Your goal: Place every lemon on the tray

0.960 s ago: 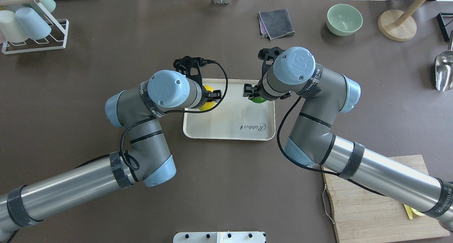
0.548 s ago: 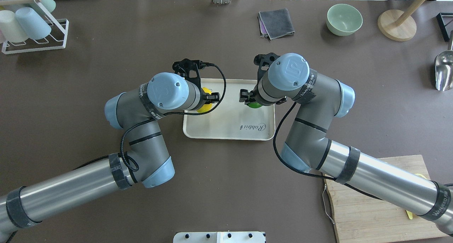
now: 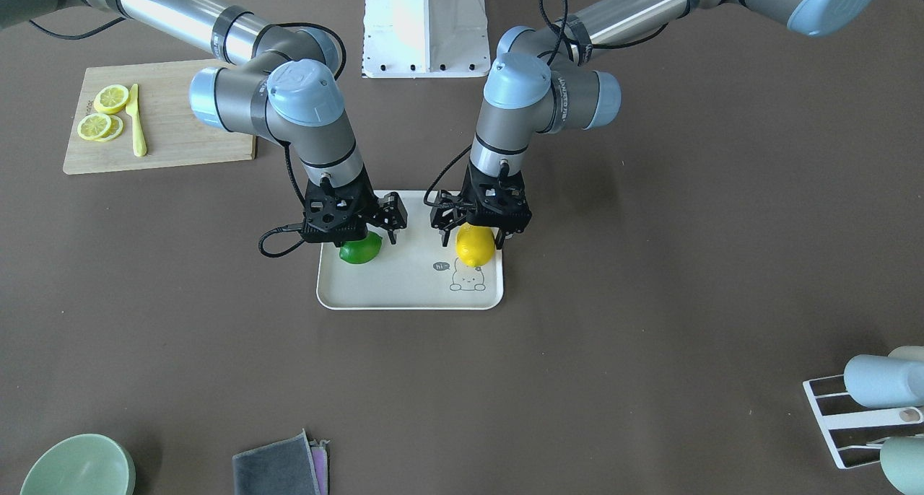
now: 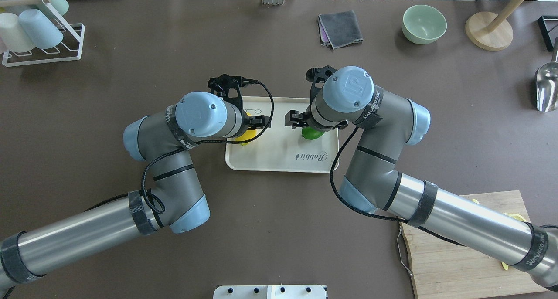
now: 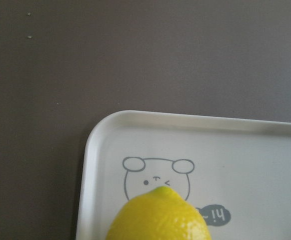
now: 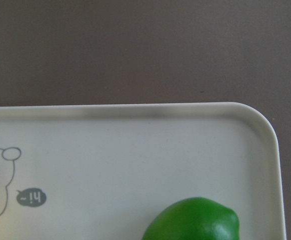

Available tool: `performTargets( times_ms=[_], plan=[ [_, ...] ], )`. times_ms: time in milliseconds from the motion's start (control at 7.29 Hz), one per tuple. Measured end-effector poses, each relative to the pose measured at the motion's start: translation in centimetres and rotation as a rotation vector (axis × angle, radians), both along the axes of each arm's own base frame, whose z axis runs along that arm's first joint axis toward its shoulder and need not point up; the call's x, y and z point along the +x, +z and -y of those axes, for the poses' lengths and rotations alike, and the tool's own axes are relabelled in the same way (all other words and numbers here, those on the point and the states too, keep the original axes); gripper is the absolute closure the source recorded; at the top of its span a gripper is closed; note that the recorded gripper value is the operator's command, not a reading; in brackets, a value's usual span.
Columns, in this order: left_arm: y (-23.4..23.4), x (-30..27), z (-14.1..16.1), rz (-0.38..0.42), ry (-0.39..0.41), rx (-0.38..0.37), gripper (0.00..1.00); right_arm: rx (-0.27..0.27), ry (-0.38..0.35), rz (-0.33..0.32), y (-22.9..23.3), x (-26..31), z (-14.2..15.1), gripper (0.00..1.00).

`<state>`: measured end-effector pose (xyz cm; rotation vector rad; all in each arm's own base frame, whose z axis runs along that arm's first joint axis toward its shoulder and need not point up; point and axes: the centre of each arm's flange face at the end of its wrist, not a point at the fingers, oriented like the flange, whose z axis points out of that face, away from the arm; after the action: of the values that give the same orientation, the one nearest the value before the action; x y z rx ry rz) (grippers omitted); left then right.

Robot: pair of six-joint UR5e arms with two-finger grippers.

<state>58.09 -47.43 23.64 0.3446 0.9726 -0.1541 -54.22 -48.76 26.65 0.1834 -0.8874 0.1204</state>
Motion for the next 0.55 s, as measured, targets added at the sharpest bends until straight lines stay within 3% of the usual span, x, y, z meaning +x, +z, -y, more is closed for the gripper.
performTargets(
  times_ms=[274,548],
  plan=[
    [-1.6,-2.2,0.5,-0.034,-0.014,0.021,0.02,-0.011,0.017,0.015,-0.5,2.5,2.4,0.00],
    [-0.7,-8.5,4.5,-0.006,0.007,0.093,0.02,-0.038,0.009,0.049,-0.3,8.5,7.0,0.00]
  ],
)
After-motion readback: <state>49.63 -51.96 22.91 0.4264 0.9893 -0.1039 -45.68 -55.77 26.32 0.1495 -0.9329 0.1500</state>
